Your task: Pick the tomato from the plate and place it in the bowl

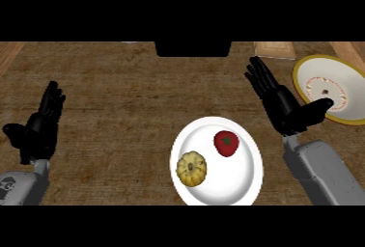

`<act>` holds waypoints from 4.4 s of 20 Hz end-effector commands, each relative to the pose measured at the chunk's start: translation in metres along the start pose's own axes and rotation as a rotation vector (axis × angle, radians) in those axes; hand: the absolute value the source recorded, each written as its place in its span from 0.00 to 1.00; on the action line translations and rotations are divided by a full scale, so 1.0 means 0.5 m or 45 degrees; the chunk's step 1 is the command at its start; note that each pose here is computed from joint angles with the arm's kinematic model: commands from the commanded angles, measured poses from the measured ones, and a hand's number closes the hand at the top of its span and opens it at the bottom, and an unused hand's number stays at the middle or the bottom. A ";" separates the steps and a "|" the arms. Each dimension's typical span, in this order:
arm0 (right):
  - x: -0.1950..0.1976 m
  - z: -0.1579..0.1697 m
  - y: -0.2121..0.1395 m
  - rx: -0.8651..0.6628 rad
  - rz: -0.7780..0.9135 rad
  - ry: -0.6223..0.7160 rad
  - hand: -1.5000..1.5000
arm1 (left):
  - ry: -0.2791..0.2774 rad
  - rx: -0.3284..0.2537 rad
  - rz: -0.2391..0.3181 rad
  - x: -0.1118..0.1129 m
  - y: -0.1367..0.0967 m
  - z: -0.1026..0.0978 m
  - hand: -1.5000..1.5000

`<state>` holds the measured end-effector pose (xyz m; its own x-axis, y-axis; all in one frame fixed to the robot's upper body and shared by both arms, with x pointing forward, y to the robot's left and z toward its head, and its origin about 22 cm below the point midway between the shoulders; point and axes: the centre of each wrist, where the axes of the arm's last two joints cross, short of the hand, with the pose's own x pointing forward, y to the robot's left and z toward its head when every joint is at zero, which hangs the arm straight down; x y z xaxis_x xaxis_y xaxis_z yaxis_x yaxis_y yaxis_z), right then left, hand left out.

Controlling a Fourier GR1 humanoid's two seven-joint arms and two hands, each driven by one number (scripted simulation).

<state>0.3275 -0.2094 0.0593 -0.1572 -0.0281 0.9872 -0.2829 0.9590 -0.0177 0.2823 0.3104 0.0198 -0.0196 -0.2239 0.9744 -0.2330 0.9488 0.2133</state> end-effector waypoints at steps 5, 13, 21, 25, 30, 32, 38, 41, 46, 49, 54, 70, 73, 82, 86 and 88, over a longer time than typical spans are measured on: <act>-0.020 0.047 0.104 0.781 0.312 0.190 1.00 | -0.055 -0.215 0.082 0.030 -0.103 0.013 0.50; -0.099 0.155 0.056 0.224 0.186 -0.247 0.00 | 0.016 -0.327 0.145 0.028 -0.162 0.068 0.50; 0.071 0.151 0.040 0.166 0.431 -0.354 0.00 | 0.026 -0.307 0.146 0.071 -0.146 0.067 0.50; 0.137 0.154 0.034 0.176 0.601 -0.227 0.00 | 0.024 -0.318 0.161 0.054 -0.162 0.058 0.50; 0.185 0.111 0.053 0.271 0.631 -0.006 0.00 | 0.018 -0.338 0.158 0.091 -0.165 0.041 0.50; 0.182 0.115 0.036 0.306 0.689 0.108 0.00 | 0.002 -0.340 0.157 0.052 -0.175 0.065 0.50; 0.164 0.090 0.046 0.417 0.785 0.324 0.00 | 0.016 -0.334 0.132 0.060 -0.143 0.032 0.50; 0.129 0.076 0.036 0.441 0.857 0.378 0.00 | 0.014 -0.348 0.127 0.026 -0.166 0.048 0.50; 0.076 0.083 0.066 0.488 0.787 0.361 0.00 | 0.012 -0.351 0.137 0.070 -0.171 0.066 0.50; 0.098 0.104 0.039 0.487 0.758 0.377 0.00 | 0.021 -0.342 0.160 0.075 -0.188 0.072 0.50; 0.065 0.118 0.010 0.466 0.635 0.294 0.00 | 0.025 -0.314 0.145 0.052 -0.161 0.080 0.50; 0.003 0.080 0.044 0.495 0.475 0.371 0.00 | 0.011 -0.319 0.140 0.041 -0.184 0.037 0.50; -0.026 0.107 0.066 0.494 0.471 0.404 0.00 | 0.011 -0.342 0.154 0.042 -0.154 0.073 0.50; -0.070 0.083 0.040 0.458 0.568 0.418 0.00 | 0.010 -0.328 0.153 0.057 -0.165 0.040 0.50; -0.098 0.068 0.041 0.404 0.714 0.446 0.00 | 0.001 -0.330 0.164 0.058 -0.165 0.081 0.50; -0.105 0.064 0.040 0.419 0.742 0.441 0.00 | 0.001 -0.330 0.140 0.055 -0.220 0.075 0.50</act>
<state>0.2941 -0.2018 0.0112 -0.0661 0.5517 0.8314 -0.5327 0.6851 -0.4970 0.2710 0.2126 0.0311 -0.0258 -0.1128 0.9933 0.0303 0.9931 0.1136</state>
